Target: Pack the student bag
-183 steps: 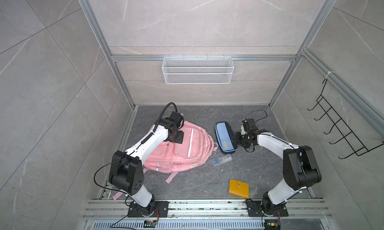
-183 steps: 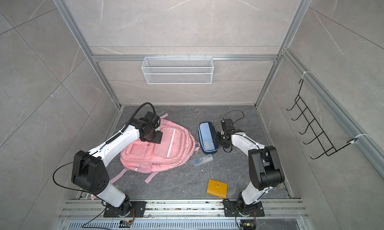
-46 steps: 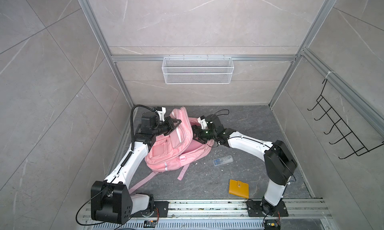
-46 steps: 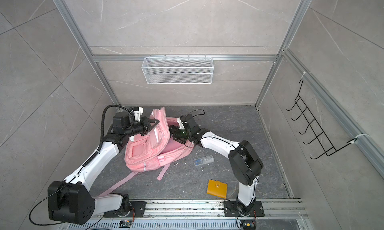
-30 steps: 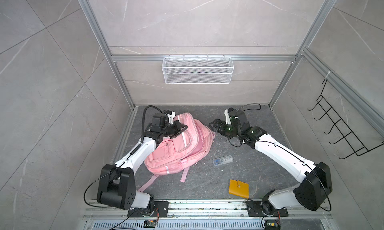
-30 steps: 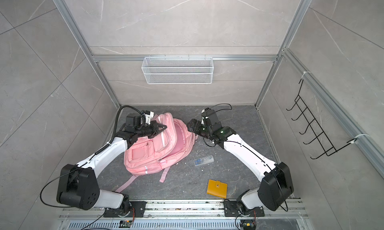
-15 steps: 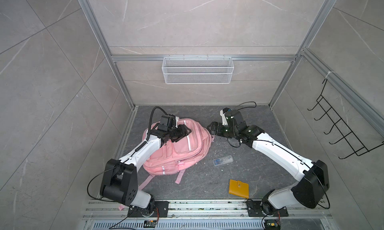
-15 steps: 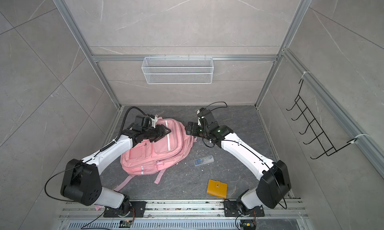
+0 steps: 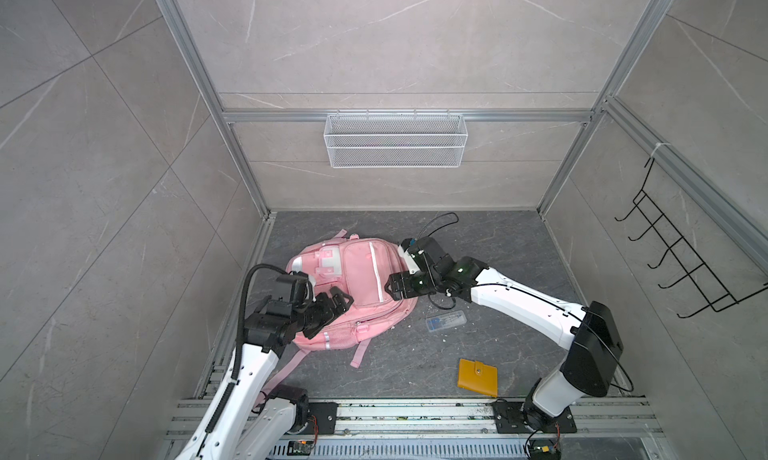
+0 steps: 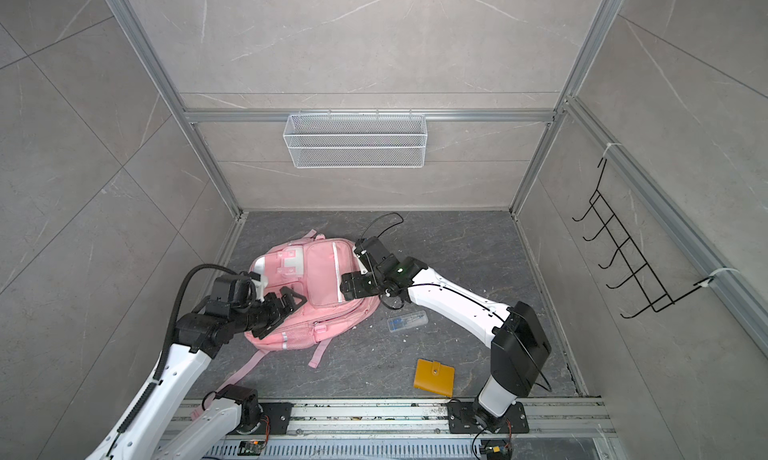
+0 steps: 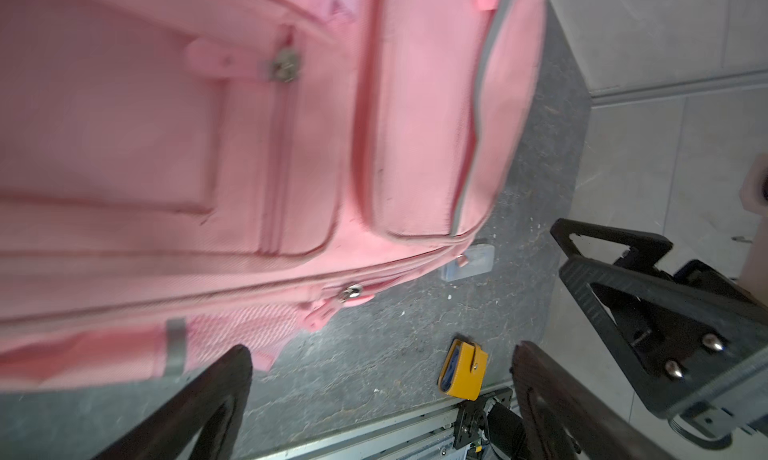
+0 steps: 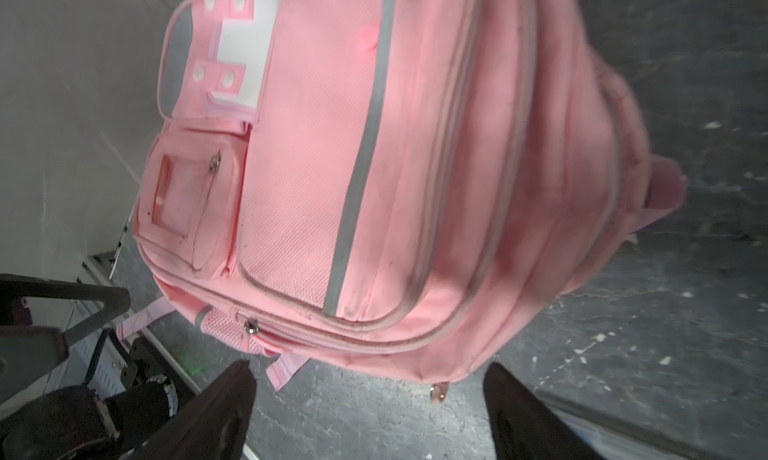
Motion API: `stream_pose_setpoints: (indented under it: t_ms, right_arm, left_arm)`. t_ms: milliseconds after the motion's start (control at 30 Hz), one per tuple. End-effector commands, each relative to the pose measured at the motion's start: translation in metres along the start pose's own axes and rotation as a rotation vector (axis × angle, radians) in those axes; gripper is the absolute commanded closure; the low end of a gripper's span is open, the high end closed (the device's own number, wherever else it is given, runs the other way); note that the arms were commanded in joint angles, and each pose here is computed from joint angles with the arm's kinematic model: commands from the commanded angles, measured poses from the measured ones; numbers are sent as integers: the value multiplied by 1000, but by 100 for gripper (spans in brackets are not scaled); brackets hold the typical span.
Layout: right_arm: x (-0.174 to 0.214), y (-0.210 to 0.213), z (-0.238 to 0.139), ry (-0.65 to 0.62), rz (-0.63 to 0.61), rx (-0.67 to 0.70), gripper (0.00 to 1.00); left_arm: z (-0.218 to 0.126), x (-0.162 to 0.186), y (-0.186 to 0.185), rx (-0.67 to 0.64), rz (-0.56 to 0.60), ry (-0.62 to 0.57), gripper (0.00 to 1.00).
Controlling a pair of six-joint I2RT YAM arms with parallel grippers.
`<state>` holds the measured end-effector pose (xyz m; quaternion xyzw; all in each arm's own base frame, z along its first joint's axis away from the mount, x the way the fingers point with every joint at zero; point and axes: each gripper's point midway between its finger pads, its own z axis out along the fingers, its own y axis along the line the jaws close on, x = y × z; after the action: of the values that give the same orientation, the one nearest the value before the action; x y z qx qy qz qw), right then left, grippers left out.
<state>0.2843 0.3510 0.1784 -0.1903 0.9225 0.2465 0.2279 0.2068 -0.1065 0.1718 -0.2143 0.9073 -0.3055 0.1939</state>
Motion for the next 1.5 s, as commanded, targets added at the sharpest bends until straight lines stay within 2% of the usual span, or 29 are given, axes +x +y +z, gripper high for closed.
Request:
stream_pose_setpoints:
  t_ms: [0,167,300,433,567,667,833,967,1100,1300,1467]
  right_arm:
    - [18,23,7,97,-101,-35,13]
    - [34,55,25,173,-220,-72,14]
    - [45,71,39,217,-254,-92,16]
    - [55,81,51,242,-276,-94,18]
    - [61,80,60,270,-286,-75,22]
    - [63,82,63,274,-272,-89,25]
    - [67,85,68,283,-257,-108,32]
    - [67,88,73,297,-247,-119,38]
    - [67,87,80,306,-226,-115,40]
    - [48,85,91,303,-98,-167,44]
    - [39,84,103,316,-35,-178,54]
  left_arm:
    - [4,19,26,-38,-144,63,1]
    - [21,7,41,-22,-296,4,3]
    - [35,-8,51,20,-441,-64,8]
    - [49,-23,61,55,-520,-134,22]
    - [58,-31,63,56,-525,-147,31]
    - [61,-33,61,65,-515,-137,53]
    - [65,-33,55,98,-518,-122,74]
    - [66,-33,51,118,-519,-110,100]
    - [65,-37,37,161,-503,-106,100]
    - [64,-45,14,192,-457,-90,100]
    - [67,-48,-1,201,-434,-72,100]
